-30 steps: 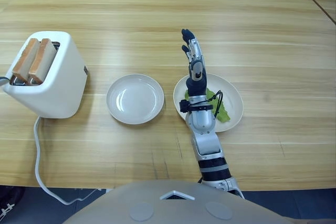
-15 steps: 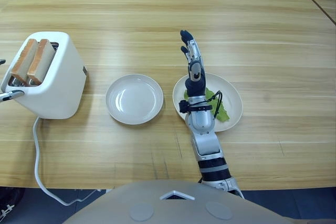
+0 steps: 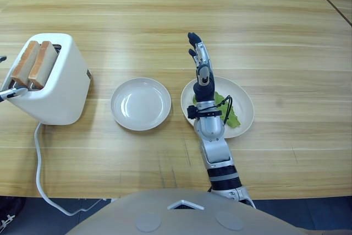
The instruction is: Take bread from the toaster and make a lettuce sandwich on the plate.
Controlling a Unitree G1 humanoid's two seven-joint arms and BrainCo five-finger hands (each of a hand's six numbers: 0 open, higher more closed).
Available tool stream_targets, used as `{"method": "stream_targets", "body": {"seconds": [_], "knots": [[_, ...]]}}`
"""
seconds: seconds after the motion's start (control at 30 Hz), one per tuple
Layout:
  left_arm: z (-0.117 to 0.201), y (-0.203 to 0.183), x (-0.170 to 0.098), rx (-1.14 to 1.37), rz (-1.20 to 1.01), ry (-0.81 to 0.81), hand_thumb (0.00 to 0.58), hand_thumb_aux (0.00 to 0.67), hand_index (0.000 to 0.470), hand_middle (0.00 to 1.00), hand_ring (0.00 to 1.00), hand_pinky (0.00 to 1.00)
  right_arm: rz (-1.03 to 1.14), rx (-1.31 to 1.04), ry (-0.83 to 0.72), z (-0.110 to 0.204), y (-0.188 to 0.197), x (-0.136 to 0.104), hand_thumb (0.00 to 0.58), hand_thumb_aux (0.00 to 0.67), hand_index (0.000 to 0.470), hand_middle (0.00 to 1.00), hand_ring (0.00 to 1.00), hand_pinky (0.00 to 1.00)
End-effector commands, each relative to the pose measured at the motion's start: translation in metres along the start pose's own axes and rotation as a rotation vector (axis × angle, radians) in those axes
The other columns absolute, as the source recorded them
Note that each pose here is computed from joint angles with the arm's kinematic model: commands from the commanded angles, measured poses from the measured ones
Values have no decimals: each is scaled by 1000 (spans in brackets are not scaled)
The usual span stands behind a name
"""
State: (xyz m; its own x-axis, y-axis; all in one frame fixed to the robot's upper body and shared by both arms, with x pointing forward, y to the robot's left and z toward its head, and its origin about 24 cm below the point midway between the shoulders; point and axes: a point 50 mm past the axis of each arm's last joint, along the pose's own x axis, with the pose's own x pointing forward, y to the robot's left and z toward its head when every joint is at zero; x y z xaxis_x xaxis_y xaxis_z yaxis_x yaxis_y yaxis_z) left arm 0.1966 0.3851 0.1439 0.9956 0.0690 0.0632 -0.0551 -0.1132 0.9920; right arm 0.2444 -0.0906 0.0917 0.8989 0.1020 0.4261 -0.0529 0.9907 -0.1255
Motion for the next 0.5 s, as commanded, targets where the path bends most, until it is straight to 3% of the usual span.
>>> {"method": "stream_targets", "body": {"seconds": [0.03,0.5], "knots": [[8,-7,4,-27,-18,-5,0,0,0,0,0,0,7,11,6,-1,1,-1,0,0,0,0,0,0],[32,0,14,-26,41,-6,0,0,0,0,0,0,18,44,-9,0,6,-2,0,0,0,0,0,0]]}}
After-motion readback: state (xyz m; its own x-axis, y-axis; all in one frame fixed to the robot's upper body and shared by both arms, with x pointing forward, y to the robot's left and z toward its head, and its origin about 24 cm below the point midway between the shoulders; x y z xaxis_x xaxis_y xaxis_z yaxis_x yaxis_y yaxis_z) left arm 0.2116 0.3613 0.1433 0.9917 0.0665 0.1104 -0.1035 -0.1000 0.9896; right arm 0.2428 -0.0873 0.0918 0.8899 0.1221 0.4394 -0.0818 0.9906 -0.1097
